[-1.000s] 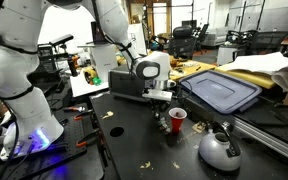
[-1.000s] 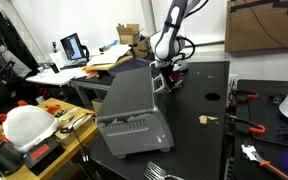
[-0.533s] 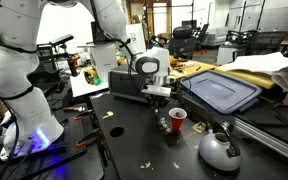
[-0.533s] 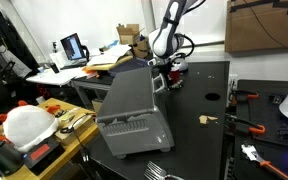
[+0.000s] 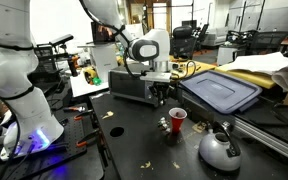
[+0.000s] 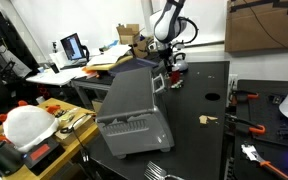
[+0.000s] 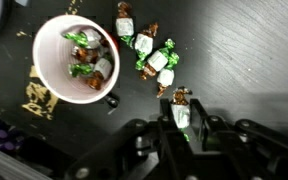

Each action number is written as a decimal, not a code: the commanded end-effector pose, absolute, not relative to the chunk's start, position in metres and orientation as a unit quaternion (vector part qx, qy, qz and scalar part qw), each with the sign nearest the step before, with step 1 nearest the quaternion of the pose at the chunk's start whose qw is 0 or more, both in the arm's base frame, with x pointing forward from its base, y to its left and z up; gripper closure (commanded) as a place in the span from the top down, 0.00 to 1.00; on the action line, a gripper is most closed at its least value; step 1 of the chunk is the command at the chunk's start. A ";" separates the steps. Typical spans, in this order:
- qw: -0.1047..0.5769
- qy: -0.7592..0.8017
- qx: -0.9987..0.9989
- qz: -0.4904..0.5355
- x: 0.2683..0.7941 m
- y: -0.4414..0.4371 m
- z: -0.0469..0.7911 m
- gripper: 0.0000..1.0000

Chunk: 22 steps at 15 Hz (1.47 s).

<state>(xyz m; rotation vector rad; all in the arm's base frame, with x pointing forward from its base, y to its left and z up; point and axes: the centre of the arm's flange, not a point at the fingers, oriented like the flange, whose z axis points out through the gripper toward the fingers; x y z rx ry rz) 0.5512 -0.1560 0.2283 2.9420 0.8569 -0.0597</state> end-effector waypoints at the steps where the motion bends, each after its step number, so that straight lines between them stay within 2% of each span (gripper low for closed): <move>1: 0.087 0.225 0.970 -0.013 0.542 -0.179 0.262 0.06; 6: 0.145 0.170 0.975 -0.013 0.542 -0.216 0.265 0.06; 10: 0.152 0.147 0.977 -0.020 0.542 -0.222 0.248 0.06; 11: 0.147 0.146 0.978 -0.022 0.543 -0.222 0.243 0.49; 12: 0.145 0.142 0.979 -0.023 0.542 -0.222 0.240 0.50; 19: 0.111 0.143 0.983 -0.012 0.528 -0.194 0.265 0.99; 22: 0.095 0.117 0.988 -0.015 0.525 -0.178 0.278 1.00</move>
